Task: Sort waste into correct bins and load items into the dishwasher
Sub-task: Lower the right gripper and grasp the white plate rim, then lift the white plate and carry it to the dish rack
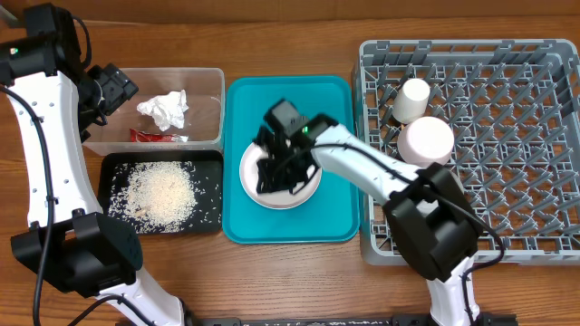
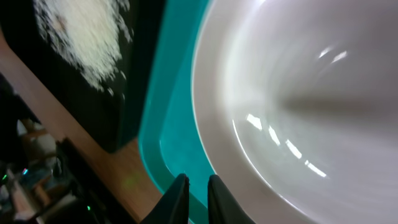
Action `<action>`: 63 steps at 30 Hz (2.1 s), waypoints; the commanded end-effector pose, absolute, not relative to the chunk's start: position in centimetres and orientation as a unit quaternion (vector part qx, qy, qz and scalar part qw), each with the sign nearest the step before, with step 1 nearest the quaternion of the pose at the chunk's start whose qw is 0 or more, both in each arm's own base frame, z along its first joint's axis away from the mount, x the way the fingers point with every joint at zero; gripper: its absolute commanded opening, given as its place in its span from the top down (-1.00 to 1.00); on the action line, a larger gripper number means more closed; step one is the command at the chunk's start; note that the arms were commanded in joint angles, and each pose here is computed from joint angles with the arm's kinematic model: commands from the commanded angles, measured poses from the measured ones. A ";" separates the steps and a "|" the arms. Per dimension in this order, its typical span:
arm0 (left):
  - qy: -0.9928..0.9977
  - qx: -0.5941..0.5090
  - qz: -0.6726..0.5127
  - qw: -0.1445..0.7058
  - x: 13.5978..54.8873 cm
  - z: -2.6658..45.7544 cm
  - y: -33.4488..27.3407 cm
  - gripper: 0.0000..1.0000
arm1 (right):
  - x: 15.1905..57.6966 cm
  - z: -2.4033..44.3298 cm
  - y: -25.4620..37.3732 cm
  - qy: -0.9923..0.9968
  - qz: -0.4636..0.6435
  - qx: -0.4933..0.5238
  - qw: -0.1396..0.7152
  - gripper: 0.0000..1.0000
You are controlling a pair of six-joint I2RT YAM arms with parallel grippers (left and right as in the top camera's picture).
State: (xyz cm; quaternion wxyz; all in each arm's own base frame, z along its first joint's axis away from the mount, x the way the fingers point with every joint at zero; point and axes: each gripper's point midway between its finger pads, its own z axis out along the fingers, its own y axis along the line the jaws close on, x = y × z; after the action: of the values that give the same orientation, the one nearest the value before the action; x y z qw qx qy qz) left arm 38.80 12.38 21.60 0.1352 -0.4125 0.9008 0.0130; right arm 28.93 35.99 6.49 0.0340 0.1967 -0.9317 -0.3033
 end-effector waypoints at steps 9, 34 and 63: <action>0.903 -0.405 0.019 0.141 38.9 21.9 12.3 -1.00 | 35.8 11.0 28.4 -0.970 -0.072 0.174 -0.152 0.14; 0.903 -0.405 0.019 0.141 38.9 21.9 12.3 -1.00 | 35.6 2.4 24.2 -0.977 0.040 0.160 -0.135 0.04; 0.903 -0.405 0.019 0.141 38.9 21.9 12.3 -1.00 | 37.3 7.7 23.7 -0.968 0.061 0.152 -0.190 0.93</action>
State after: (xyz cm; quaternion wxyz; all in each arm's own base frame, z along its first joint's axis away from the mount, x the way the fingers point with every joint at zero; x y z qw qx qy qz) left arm 38.79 12.37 21.60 0.1350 -0.4126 0.9008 0.0130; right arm 34.99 24.42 2.76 -0.1285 0.1600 -0.9784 0.0239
